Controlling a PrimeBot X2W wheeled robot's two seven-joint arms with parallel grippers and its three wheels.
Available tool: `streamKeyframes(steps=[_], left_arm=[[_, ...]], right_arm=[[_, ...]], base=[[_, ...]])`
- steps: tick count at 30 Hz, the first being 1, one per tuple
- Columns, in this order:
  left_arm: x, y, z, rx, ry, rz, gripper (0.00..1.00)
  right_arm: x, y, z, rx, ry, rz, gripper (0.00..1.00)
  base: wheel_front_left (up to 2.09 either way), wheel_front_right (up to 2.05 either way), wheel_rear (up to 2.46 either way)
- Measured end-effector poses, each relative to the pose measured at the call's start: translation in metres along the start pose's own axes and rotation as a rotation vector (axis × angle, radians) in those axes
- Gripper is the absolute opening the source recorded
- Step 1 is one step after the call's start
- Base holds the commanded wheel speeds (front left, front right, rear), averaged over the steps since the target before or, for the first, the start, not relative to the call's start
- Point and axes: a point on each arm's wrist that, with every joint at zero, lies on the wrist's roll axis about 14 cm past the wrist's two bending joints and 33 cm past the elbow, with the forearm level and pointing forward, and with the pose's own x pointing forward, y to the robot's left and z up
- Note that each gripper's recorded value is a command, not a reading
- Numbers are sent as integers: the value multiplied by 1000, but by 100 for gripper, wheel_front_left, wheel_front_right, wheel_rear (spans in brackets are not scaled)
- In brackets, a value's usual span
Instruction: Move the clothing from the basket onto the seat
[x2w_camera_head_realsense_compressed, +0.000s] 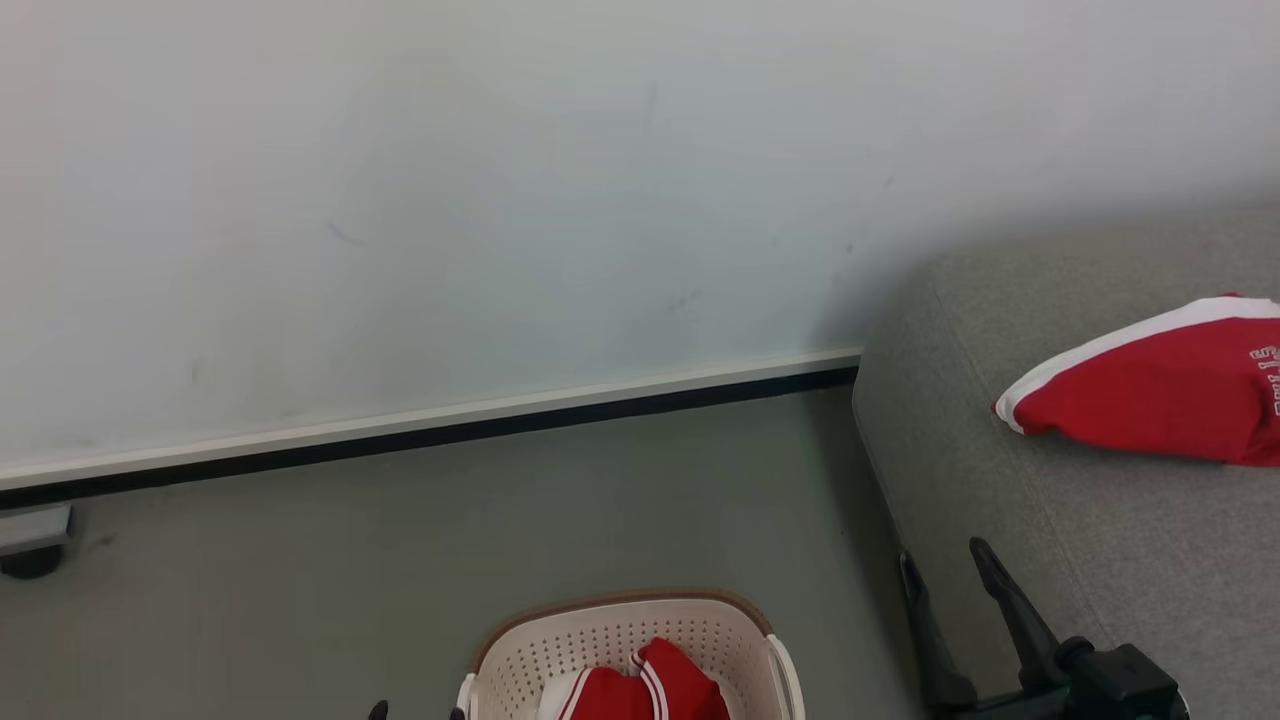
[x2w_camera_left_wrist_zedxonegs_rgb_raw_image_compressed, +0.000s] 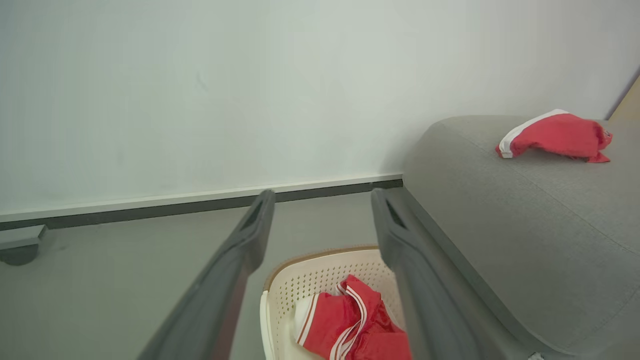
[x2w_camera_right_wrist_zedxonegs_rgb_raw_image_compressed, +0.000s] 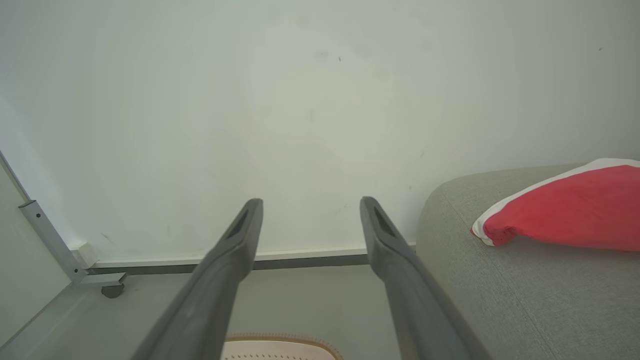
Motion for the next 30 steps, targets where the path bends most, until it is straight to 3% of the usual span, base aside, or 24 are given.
streamKeyframes(steps=[13, 22, 30], left_arm=[[68, -38, -47, -8, 101, -178, 100], [109, -70, -116, 17, 251, -353, 100], [127, -93, -193, 117, 415, -540, 100]], right_arm=[[56, -23, 16, 2, -78, -31, 100], [103, -37, 3, -10, -92, -12, 100], [133, -46, -25, -7, -68, -2, 100]], base=[[0, 0, 0], [0, 0, 0], [0, 0, 0]])
